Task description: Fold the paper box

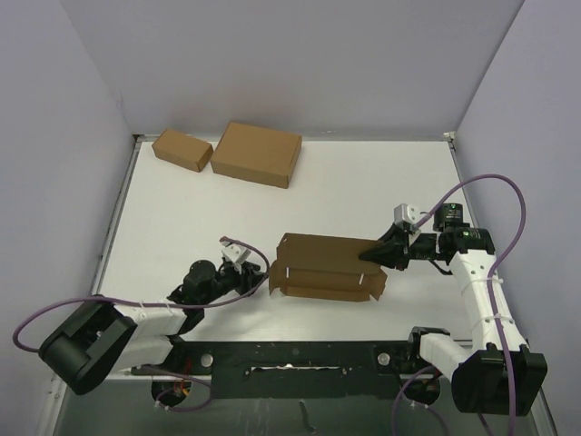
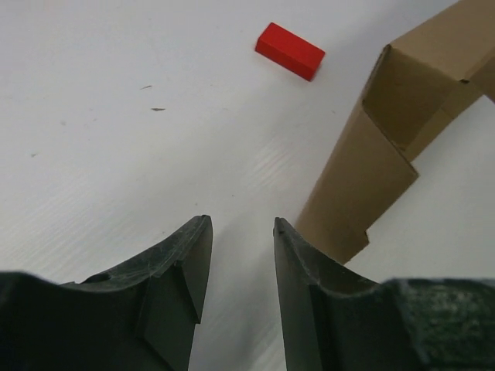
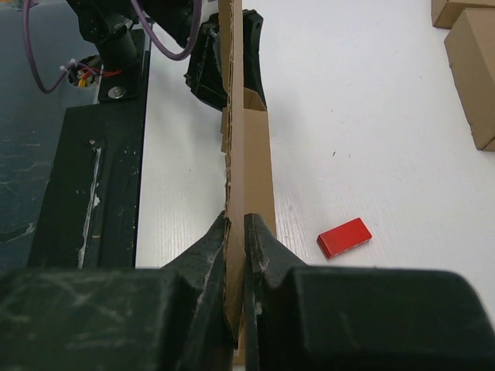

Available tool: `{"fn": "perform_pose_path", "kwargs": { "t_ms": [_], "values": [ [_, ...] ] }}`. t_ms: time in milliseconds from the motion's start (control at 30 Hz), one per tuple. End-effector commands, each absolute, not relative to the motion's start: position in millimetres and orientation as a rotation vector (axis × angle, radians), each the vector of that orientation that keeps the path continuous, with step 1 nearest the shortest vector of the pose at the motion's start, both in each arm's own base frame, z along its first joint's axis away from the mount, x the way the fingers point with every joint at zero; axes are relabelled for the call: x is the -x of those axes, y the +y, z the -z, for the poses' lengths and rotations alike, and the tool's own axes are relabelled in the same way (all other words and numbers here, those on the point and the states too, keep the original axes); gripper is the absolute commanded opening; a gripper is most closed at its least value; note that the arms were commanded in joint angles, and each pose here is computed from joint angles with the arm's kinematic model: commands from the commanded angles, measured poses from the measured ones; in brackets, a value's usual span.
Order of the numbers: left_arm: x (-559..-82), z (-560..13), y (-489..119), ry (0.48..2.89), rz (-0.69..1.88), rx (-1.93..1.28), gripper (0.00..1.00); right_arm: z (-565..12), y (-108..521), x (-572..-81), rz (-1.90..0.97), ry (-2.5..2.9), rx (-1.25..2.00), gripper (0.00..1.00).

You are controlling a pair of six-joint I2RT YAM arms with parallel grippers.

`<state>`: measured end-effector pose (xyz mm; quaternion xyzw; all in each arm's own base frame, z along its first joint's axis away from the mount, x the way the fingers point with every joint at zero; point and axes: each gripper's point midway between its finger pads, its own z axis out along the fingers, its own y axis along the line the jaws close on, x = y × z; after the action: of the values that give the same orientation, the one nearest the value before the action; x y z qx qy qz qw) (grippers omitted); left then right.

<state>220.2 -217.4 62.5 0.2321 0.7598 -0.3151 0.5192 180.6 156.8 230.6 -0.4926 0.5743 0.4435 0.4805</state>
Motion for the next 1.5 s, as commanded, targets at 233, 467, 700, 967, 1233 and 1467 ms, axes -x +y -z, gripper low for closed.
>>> {"fn": "perform_pose_path", "kwargs": {
  "t_ms": [233,467,700,967,1233,1467],
  "values": [
    [-201,-103,-260,1.577,1.02,-0.747,0.36,-242,156,-183,-1.077,1.372,1.182,0.0],
    [-197,-102,-260,1.582,1.032,-0.759,0.37,-240,155,-185,-1.07,1.388,1.178,0.0],
    [-193,-98,-266,1.595,1.075,-0.793,0.39,-239,155,-186,-1.073,1.395,1.17,0.0],
    [-194,-95,-270,1.587,1.089,-0.806,0.43,-236,155,-186,-1.073,1.407,1.167,0.0],
    [-201,-97,-277,1.552,1.077,-0.816,0.48,-235,155,-184,-1.082,1.405,1.164,0.0],
    [-201,-97,-288,1.503,1.095,-0.835,0.5,-235,155,-183,-1.084,1.406,1.163,0.0]
  ]
}}
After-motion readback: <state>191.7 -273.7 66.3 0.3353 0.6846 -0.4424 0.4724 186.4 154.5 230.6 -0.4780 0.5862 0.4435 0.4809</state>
